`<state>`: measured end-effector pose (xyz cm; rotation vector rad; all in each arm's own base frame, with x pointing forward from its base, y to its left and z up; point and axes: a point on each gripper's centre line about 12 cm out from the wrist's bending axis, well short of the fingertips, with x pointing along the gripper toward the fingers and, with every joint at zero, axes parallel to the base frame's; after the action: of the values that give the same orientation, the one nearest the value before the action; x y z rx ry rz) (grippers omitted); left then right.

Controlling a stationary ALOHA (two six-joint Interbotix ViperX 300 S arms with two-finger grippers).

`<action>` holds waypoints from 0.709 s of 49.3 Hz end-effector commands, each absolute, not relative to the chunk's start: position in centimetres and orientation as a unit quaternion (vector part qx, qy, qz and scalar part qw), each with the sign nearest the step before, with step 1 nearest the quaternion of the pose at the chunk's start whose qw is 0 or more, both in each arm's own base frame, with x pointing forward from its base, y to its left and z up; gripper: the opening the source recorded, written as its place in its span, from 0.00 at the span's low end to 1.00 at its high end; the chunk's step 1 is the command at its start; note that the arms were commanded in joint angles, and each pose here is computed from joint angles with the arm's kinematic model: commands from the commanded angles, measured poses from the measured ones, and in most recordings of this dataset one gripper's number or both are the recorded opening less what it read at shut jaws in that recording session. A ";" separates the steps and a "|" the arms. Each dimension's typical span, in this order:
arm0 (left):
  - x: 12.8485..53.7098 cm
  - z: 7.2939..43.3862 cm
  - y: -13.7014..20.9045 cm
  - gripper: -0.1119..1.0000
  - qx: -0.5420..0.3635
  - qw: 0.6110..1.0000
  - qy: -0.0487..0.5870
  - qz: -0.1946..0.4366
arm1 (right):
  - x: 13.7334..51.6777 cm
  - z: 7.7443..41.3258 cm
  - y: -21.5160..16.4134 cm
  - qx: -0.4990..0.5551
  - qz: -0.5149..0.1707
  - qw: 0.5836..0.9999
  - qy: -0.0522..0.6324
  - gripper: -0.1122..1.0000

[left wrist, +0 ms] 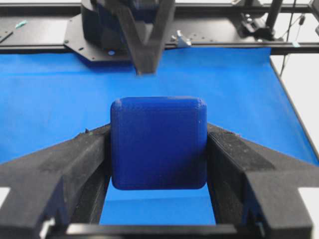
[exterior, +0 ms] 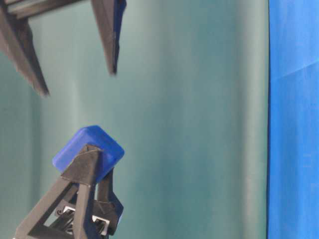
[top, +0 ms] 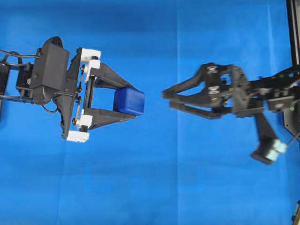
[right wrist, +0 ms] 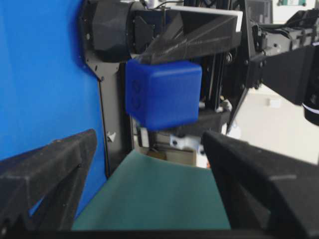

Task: Handover the blue block to the right arm after grasping it with the left arm, then place it in the designated position.
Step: 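Reach the right gripper over the cube held by the left gripper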

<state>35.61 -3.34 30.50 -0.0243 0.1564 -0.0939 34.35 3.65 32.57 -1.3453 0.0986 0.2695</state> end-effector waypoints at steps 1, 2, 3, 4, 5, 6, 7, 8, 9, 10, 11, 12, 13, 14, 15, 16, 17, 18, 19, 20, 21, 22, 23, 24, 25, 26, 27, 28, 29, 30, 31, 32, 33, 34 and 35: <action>35.4 31.8 -3.3 0.54 -0.015 0.997 0.060 -0.047 | 35.9 34.0 3.9 -0.619 0.116 0.776 0.033 0.95; 35.4 31.7 -3.3 0.54 -0.014 0.997 0.061 -0.047 | 36.3 33.8 3.9 -0.619 0.118 0.776 0.035 0.95; 35.4 31.7 -3.3 0.54 -0.014 0.997 0.061 -0.047 | 36.6 33.9 3.9 -0.619 0.118 0.776 0.035 0.95; 35.4 31.8 -3.3 0.54 -0.014 0.997 0.060 -0.047 | 37.0 33.8 3.9 -0.619 0.118 0.776 0.036 0.95; 35.4 31.8 -3.3 0.54 -0.014 0.997 0.060 -0.047 | 37.4 33.9 3.9 -0.618 0.118 0.776 0.037 0.95; 35.4 31.8 -3.3 0.54 -0.015 0.997 0.060 -0.046 | 37.7 33.9 4.0 -0.619 0.118 0.776 0.037 0.95; 35.4 31.7 -3.3 0.54 -0.014 0.997 0.061 -0.046 | 38.1 33.9 3.9 -0.619 0.118 0.776 0.038 0.95; 35.4 31.8 -3.3 0.54 -0.014 0.997 0.060 -0.047 | 38.4 33.9 4.0 -0.619 0.118 0.776 0.037 0.95; 35.4 31.7 -3.3 0.54 -0.014 0.997 0.061 -0.047 | 38.7 33.9 4.1 -0.619 0.119 0.776 0.038 0.95; 35.4 31.8 -3.3 0.54 -0.014 0.997 0.060 -0.047 | 39.0 33.9 4.1 -0.618 0.119 0.776 0.038 0.95; 35.4 31.7 -3.3 0.54 -0.014 0.997 0.061 -0.047 | 39.3 33.9 4.1 -0.618 0.119 0.776 0.038 0.95; 35.4 31.7 -3.3 0.54 -0.014 0.997 0.061 -0.046 | 39.7 33.9 4.1 -0.618 0.119 0.776 0.038 0.95; 35.4 31.8 -3.3 0.54 -0.015 0.997 0.060 -0.046 | 40.1 34.0 4.2 -0.618 0.118 0.776 0.037 0.95; 35.4 31.7 -3.3 0.54 -0.014 0.997 0.061 -0.047 | 40.4 34.0 4.2 -0.618 0.118 0.776 0.037 0.95; 35.4 31.8 -3.3 0.54 -0.015 0.997 0.060 -0.047 | 40.6 34.1 4.2 -0.618 0.117 0.776 0.036 0.95; 35.4 31.8 -3.3 0.54 -0.015 0.997 0.060 -0.046 | 40.9 34.1 4.2 -0.618 0.117 0.776 0.037 0.95; 35.4 31.7 -3.3 0.54 -0.014 0.997 0.061 -0.047 | 41.1 34.2 4.2 -0.619 0.116 0.776 0.037 0.95; 35.4 31.7 -3.3 0.54 -0.014 0.997 0.061 -0.047 | 41.3 34.2 4.1 -0.618 0.115 0.776 0.037 0.95; 35.4 31.7 -3.3 0.54 -0.014 0.997 0.061 -0.046 | 41.5 34.2 4.1 -0.618 0.114 0.777 0.037 0.95; 35.4 31.7 -3.3 0.54 -0.014 0.997 0.061 -0.046 | 41.7 34.3 4.1 -0.618 0.114 0.777 0.037 0.95; 35.4 31.7 -3.3 0.54 -0.014 0.997 0.061 -0.047 | 41.9 34.3 4.1 -0.618 0.113 0.777 0.037 0.95; 35.4 31.7 -3.3 0.54 -0.015 0.997 0.061 -0.047 | 42.1 34.3 4.1 -0.618 0.112 0.777 0.037 0.95; 35.4 31.7 -3.3 0.54 -0.016 0.997 0.061 -0.046 | 42.2 34.2 4.1 -0.618 0.113 0.777 0.038 0.95; 35.4 31.7 -3.3 0.54 -0.014 0.997 0.061 -0.046 | 42.3 34.3 4.1 -0.617 0.112 0.778 0.038 0.95; 35.4 31.7 -3.3 0.54 -0.014 0.997 0.062 -0.047 | 42.4 34.4 4.1 -0.618 0.112 0.778 0.037 0.95; 35.4 31.6 -3.3 0.54 -0.015 0.997 0.063 -0.047 | 42.5 34.3 4.1 -0.618 0.112 0.778 0.039 0.95; 35.4 31.6 -3.3 0.54 -0.015 0.997 0.063 -0.047 | 42.5 34.3 4.0 -0.618 0.111 0.778 0.039 0.95; 35.4 31.6 -3.3 0.54 -0.015 0.997 0.064 -0.047 | 42.5 34.3 4.0 -0.618 0.111 0.778 0.039 0.95; 35.4 31.6 -3.3 0.54 -0.015 0.997 0.064 -0.047 | 42.5 34.3 4.0 -0.618 0.110 0.777 0.041 0.95; 35.4 31.6 -3.3 0.54 -0.015 0.997 0.064 -0.046 | 42.5 34.2 4.0 -0.618 0.110 0.777 0.042 0.95; 35.4 31.6 -3.3 0.54 -0.015 0.997 0.065 -0.047 | 42.4 34.3 4.0 -0.618 0.109 0.777 0.042 0.95; 35.4 31.6 -3.3 0.54 -0.015 0.997 0.065 -0.047 | 42.4 34.2 3.9 -0.618 0.109 0.777 0.044 0.95; 35.4 31.6 -3.3 0.54 -0.015 0.997 0.066 -0.046 | 42.4 34.2 3.9 -0.618 0.109 0.777 0.045 0.95; 35.4 31.6 -3.3 0.54 -0.015 0.997 0.066 -0.046 | 42.4 34.2 3.9 -0.618 0.108 0.777 0.046 0.95; 35.4 31.5 -3.3 0.54 -0.015 0.997 0.067 -0.047 | 42.4 34.2 3.8 -0.619 0.108 0.777 0.048 0.95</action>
<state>35.51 -3.33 30.56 -0.0271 0.1611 -0.0934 42.34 4.04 32.37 -1.3410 0.1323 0.2683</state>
